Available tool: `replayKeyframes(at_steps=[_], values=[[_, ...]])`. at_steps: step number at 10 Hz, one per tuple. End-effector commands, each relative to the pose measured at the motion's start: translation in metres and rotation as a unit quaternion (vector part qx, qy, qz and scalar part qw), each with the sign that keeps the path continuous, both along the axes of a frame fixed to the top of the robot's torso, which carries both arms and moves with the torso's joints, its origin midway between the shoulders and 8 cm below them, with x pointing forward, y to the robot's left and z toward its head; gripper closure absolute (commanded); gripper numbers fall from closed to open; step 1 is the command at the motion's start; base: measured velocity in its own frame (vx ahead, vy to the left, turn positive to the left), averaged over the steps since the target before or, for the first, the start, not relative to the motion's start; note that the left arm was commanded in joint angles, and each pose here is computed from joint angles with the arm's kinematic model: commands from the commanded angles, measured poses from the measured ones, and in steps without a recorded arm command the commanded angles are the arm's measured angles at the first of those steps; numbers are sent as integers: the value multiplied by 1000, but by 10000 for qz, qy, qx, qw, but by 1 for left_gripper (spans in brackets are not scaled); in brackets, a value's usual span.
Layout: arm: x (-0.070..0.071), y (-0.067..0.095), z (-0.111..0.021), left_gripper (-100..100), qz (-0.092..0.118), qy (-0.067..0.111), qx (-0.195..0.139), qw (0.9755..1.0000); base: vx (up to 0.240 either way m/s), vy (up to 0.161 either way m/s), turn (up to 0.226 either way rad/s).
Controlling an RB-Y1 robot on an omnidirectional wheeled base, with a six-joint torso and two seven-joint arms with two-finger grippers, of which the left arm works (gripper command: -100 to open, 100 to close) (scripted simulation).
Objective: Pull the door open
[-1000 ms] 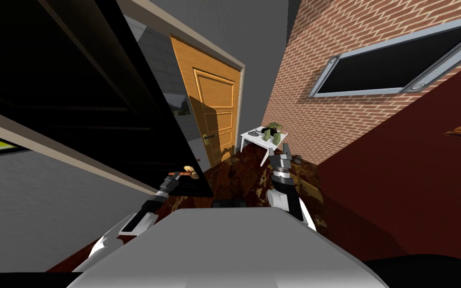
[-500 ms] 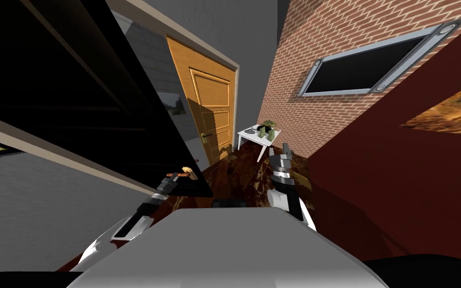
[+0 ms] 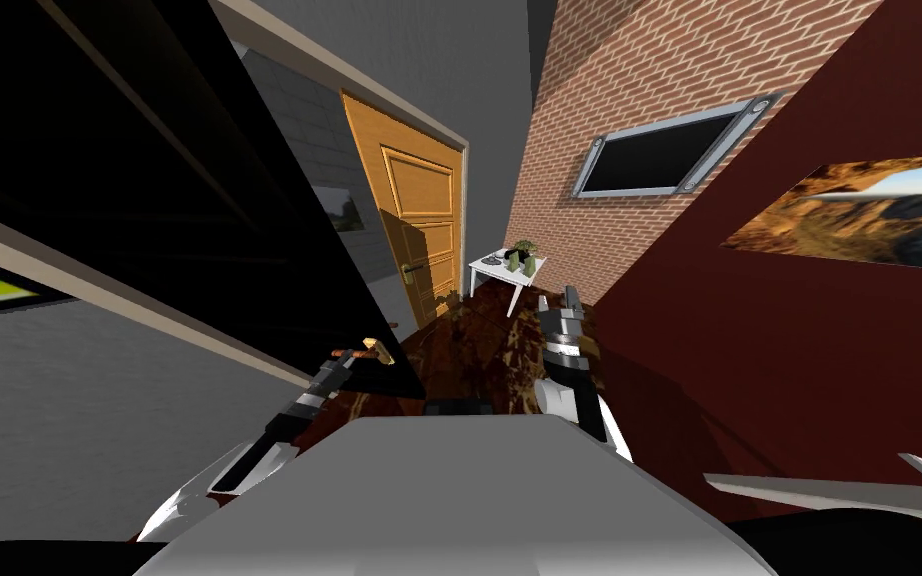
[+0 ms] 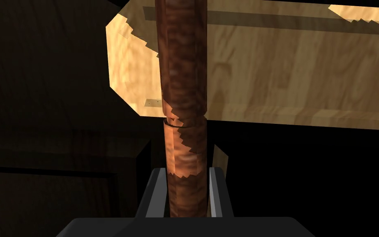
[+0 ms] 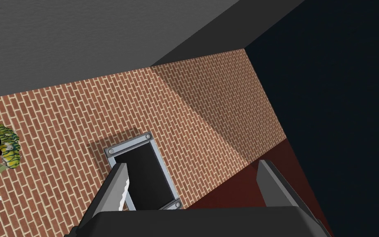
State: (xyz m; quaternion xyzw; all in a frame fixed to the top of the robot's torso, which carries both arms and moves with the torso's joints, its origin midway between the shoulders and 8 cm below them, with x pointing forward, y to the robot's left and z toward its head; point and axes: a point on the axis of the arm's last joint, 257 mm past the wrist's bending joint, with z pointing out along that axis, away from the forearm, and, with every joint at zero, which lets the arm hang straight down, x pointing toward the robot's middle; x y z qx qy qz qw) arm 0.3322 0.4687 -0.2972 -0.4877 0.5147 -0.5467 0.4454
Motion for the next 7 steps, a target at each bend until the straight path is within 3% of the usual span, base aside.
replayKeyframes(at_steps=[1,3,7], values=[[-4,-7,0,100,-105,-21,-41,9999,-182,83,-111],[-6,-2,-1,100,-81,17,-14,10000,-114,46,-79],[-11,-4,-1,100,-191,-3,-29,9998,-218,71,-175]])
